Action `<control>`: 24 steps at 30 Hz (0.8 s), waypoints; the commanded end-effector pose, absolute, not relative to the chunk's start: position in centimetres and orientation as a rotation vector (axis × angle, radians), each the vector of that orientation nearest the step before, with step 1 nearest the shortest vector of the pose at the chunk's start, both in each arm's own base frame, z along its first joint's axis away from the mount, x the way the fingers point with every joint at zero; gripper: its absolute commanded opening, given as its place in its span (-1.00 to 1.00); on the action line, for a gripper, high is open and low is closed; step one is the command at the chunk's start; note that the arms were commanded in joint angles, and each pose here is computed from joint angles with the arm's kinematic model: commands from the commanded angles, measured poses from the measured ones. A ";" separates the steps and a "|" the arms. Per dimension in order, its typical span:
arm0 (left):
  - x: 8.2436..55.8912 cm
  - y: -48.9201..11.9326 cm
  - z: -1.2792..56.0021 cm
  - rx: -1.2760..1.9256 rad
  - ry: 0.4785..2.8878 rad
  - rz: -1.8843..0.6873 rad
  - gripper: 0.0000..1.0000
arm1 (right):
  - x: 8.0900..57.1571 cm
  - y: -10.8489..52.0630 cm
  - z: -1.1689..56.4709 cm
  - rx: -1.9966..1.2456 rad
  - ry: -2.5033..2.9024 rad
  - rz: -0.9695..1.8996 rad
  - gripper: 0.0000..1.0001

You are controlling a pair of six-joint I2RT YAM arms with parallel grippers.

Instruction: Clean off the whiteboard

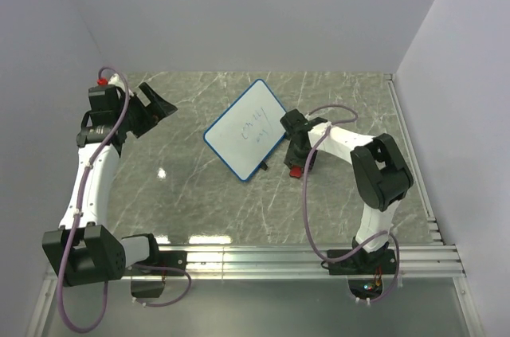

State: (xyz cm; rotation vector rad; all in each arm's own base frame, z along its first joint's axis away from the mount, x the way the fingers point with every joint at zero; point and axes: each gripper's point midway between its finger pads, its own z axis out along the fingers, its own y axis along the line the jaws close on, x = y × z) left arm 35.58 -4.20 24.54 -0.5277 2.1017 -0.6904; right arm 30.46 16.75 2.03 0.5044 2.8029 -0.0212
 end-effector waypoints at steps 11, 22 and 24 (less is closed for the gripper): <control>37.8 -6.8 28.3 -0.328 1.992 -0.859 0.86 | 33.8 17.5 6.0 0.468 2.689 0.042 -1.00; 45.4 -14.4 26.6 -0.057 2.037 -1.071 0.99 | 40.1 26.9 18.9 0.341 2.454 0.692 -1.00; 46.2 -16.2 24.3 -0.041 2.092 -1.129 0.99 | 41.2 28.3 20.2 0.349 2.436 0.760 -1.00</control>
